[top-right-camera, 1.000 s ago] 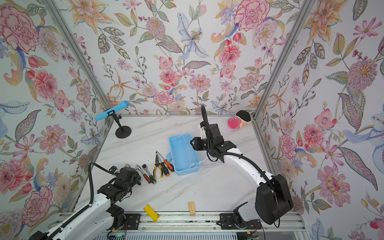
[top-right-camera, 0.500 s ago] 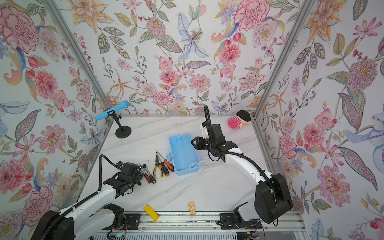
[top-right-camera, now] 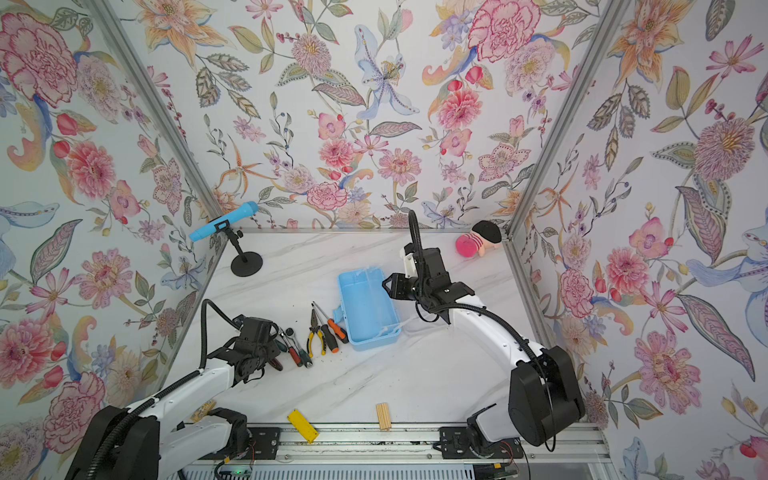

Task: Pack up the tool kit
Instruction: 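Lower the left gripper onto the green-handled ratchet wrench and close it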

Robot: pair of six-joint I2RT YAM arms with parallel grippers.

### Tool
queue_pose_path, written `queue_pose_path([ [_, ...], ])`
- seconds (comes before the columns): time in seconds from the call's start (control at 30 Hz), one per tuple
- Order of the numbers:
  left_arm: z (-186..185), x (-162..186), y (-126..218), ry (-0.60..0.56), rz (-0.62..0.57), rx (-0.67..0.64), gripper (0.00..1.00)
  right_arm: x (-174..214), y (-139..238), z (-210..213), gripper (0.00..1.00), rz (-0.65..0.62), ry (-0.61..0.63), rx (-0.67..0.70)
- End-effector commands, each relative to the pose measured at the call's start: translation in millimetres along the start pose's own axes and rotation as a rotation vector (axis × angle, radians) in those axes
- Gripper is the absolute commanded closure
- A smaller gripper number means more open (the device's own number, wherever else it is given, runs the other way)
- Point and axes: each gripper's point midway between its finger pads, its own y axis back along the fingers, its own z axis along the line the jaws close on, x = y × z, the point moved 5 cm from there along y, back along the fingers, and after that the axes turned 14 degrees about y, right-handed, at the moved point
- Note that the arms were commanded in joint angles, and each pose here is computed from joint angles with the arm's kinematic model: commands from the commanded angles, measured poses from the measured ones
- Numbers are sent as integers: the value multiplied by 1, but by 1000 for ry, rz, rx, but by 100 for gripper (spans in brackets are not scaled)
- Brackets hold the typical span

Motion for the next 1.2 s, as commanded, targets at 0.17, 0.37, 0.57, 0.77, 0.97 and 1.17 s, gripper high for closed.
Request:
queue_pose_path([
  [0.17, -15, 2, -11, -59, 47, 62, 51, 5, -6, -8, 58, 7, -21, 37],
  [0.37, -17, 4, -11, -79, 50, 90, 58, 2, -7, -8, 58, 7, -26, 48],
  [0.57, -24, 1, -12, -129, 51, 98, 64, -1, -6, -5, 58, 4, -28, 45],
  [0.77, -26, 3, -15, -157, 62, 101, 67, -2, -6, -2, 58, 6, -28, 50],
  [0.97, -23, 4, -16, -160, 67, 97, 70, 0, -8, -2, 58, 15, -29, 51],
  [1.17, -24, 5, -15, -168, 74, 97, 83, -2, -9, -1, 58, 15, -31, 49],
])
